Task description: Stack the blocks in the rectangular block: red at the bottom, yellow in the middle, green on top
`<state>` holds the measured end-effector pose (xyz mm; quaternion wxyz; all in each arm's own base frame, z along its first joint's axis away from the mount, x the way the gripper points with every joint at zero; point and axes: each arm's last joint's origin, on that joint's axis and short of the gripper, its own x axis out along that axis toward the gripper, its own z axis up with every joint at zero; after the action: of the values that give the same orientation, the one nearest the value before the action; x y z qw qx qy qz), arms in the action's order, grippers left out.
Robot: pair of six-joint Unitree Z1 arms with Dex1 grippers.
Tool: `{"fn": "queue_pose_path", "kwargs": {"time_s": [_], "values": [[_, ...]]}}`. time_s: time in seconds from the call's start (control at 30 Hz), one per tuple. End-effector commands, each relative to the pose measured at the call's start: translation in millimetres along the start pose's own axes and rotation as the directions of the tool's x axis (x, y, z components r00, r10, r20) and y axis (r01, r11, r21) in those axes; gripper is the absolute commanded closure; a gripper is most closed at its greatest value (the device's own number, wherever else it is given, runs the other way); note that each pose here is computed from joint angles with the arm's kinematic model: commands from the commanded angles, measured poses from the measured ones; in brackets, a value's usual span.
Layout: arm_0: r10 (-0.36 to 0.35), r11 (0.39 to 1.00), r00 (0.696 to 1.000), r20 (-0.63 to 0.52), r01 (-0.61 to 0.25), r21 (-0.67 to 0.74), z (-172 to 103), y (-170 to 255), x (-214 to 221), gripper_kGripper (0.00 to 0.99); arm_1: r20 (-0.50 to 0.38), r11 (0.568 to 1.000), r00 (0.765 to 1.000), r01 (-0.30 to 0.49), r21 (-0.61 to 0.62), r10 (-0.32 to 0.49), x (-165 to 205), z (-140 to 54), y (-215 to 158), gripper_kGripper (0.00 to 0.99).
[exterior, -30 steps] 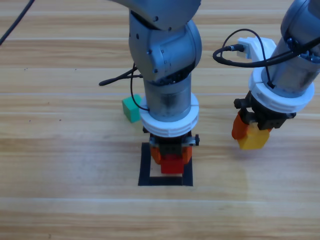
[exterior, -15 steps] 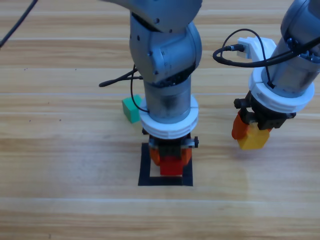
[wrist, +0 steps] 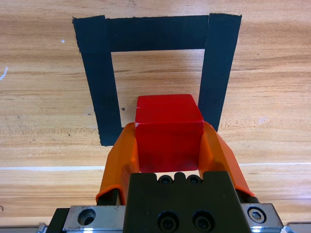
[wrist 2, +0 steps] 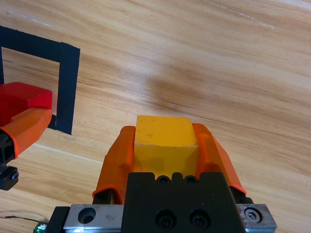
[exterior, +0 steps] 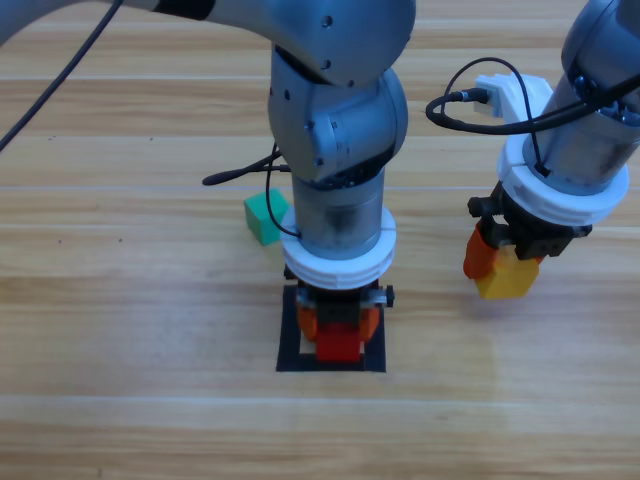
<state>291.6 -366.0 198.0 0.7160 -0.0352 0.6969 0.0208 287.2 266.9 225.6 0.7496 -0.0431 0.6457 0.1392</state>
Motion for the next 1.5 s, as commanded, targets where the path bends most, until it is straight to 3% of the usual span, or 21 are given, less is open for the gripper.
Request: {"fn": "queue_pose_path", "kwargs": {"time_s": [0.03,1.5], "values": [[0.043,0.999,0.999,-0.008,-0.043,-0.011,8,-2,21,0.99,-0.021,1.0,1.0,0.018,0.0,-0.018,2,-4.4,-1,0.99],[0.064,0.998,0.998,-0.017,-0.064,-0.017,10,2,28,0.99,-0.024,1.0,1.0,0.016,-0.01,-0.016,2,-6.9,1,0.99]]}}
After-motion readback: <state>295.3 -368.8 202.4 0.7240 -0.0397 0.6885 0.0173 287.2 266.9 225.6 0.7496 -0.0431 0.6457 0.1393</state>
